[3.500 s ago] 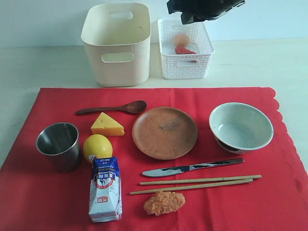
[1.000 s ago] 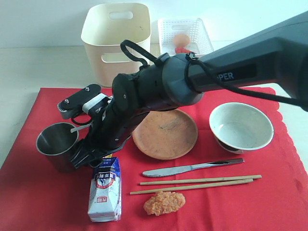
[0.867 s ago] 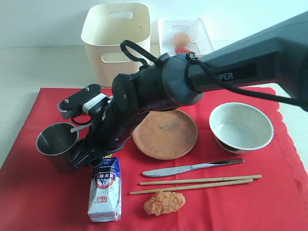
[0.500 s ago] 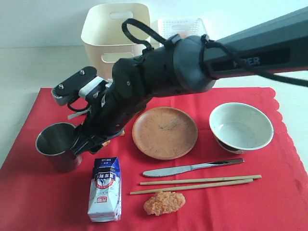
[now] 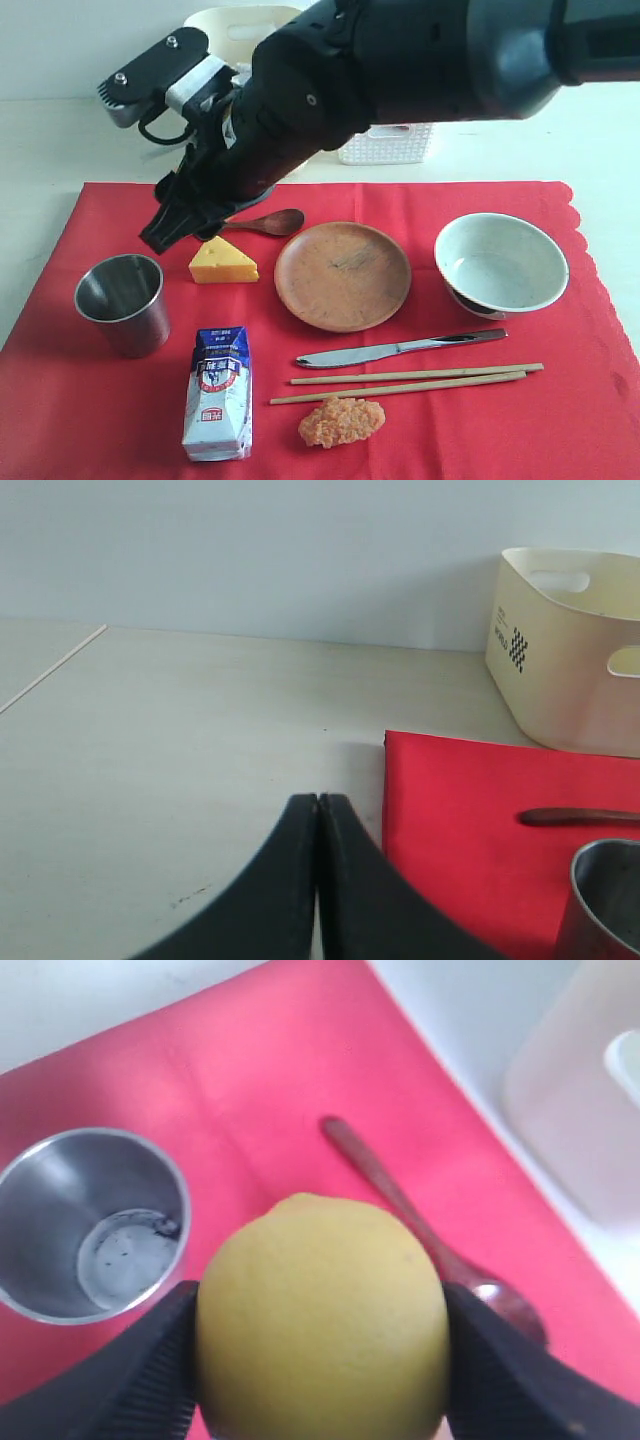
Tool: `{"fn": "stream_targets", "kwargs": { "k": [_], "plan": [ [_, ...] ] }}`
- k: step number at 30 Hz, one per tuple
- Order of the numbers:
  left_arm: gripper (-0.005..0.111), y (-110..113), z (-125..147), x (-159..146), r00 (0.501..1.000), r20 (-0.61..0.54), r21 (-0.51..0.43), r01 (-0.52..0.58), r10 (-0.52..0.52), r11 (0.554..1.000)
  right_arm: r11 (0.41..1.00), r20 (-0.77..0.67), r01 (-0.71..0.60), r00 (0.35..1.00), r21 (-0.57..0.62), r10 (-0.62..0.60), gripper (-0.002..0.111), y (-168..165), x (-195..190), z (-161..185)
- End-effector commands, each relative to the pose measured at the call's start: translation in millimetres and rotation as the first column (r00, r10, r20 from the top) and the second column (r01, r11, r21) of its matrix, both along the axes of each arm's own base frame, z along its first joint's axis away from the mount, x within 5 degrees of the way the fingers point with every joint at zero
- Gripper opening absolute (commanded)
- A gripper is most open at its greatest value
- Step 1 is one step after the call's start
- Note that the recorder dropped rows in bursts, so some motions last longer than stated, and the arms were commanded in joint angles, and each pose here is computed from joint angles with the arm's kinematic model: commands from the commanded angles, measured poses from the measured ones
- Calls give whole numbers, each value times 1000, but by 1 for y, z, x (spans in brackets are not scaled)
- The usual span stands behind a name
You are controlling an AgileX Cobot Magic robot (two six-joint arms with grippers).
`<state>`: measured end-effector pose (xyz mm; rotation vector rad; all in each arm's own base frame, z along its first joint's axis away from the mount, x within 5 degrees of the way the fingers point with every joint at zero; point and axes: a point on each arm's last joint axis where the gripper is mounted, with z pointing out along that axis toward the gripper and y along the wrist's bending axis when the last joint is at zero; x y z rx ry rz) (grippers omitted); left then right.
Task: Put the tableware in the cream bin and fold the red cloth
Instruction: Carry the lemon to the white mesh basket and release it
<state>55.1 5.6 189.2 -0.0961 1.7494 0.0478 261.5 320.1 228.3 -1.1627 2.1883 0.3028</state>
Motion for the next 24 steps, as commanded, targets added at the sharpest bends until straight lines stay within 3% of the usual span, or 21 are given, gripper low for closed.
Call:
{"fn": "stream_targets", "kwargs": {
  "k": [1,7,24],
  "plan": [
    [3,0,0,0,1000,4,-6,6,-6,1000,999,96,31,995,5,-32,0,-9,3,24],
    [3,0,0,0,1000,4,-6,6,-6,1000,990,126,138,982,42,-142,0,-37,25,41],
    [3,0,0,0,1000,4,-6,6,-6,1000,927,137,367,917,75,-374,0,-113,86,44]
  ]
}}
